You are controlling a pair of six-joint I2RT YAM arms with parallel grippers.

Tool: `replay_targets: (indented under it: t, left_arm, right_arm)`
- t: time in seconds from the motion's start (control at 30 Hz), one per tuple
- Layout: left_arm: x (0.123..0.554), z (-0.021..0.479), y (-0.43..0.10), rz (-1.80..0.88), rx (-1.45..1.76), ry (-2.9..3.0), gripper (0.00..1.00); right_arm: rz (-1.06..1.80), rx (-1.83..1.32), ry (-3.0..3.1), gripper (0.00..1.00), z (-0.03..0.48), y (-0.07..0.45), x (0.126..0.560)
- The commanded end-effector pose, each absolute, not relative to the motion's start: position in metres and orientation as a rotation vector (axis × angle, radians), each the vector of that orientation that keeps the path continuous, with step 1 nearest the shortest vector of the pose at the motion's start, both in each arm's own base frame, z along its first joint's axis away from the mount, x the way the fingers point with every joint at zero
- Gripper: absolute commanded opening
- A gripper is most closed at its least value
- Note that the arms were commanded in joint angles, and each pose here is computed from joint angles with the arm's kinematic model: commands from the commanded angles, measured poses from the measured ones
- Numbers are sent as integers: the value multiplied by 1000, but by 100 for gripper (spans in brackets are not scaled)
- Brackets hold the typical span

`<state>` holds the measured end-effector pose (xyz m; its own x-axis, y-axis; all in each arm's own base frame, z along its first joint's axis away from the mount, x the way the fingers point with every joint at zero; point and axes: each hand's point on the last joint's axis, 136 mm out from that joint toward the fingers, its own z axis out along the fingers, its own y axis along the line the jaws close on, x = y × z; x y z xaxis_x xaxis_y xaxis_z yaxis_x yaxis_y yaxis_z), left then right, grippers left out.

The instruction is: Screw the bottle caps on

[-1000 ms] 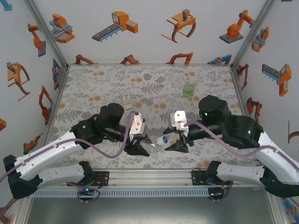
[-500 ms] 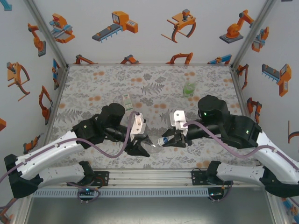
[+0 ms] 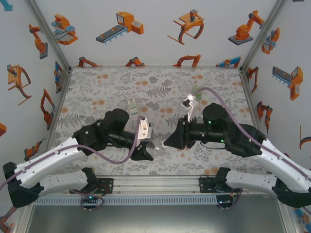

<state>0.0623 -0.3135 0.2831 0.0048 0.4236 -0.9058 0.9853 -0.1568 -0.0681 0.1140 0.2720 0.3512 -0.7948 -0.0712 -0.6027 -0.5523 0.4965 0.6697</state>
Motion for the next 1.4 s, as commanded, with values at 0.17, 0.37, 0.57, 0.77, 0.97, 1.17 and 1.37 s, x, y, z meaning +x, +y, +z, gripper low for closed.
replay_targets:
  t: [0.17, 0.37, 0.57, 0.77, 0.97, 1.17, 1.37]
  left_arm:
    - [68, 306, -321, -1090, 1601, 1341, 0]
    - [66, 306, -317, -1095, 1602, 1343, 0]
    - [59, 312, -314, -1127, 1600, 1316, 0]
    - [53, 313, -309, -1155, 1599, 1312, 0]
    - [50, 318, -308, -1176, 1595, 1294, 0]
    - [48, 319, -308, -1195, 1604, 1286, 0]
    - [46, 317, -309, -1214, 1613, 1293, 0]
  right_arm:
    - [1417, 231, 2596, 0, 314, 291, 123]
    - [1306, -177, 2323, 42, 369, 280, 133]
    - [1171, -606, 1994, 53, 408, 275, 130]
    - [1061, -1075, 1538, 52, 434, 273, 97]
    - [934, -1457, 1225, 56, 416, 264, 60]
    - [1010, -1628, 1087, 57, 411, 269, 34]
    - [988, -1634, 1135, 53, 403, 277, 43]
